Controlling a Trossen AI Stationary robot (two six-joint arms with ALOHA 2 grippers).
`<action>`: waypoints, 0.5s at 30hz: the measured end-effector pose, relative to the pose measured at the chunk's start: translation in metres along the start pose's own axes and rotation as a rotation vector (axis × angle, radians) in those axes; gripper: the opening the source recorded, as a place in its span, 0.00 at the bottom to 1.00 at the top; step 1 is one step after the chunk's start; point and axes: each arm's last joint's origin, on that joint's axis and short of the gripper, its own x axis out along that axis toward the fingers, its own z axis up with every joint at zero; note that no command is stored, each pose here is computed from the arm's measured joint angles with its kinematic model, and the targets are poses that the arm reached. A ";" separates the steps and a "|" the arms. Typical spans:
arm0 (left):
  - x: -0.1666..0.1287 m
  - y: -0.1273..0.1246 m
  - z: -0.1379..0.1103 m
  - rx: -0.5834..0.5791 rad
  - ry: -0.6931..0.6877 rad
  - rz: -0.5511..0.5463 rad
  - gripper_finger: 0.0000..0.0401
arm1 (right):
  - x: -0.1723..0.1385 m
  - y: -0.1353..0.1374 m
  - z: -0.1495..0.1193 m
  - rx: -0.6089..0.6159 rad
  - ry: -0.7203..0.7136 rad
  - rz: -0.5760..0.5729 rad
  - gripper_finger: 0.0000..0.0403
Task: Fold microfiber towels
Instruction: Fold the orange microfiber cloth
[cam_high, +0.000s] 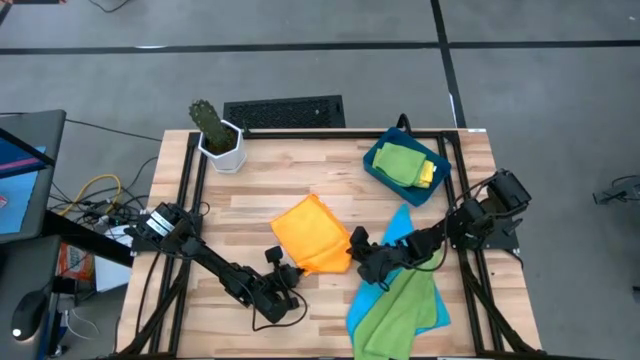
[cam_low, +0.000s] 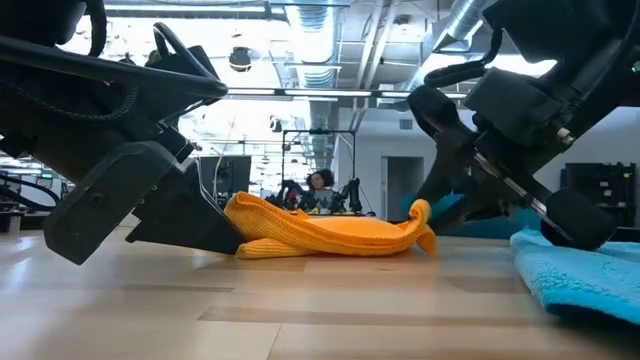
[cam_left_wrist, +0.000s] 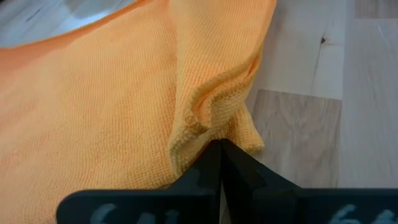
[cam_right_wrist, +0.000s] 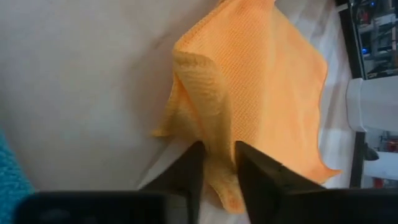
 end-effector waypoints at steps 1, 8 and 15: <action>0.000 0.000 0.000 -0.002 0.000 0.000 0.00 | 0.000 0.000 0.000 0.002 -0.006 0.008 0.19; 0.000 0.000 0.000 -0.006 0.001 -0.001 0.00 | 0.001 -0.001 0.000 0.044 -0.035 0.043 0.05; 0.000 0.000 0.000 -0.017 0.001 -0.001 0.00 | -0.012 -0.022 -0.006 0.240 -0.190 0.210 0.03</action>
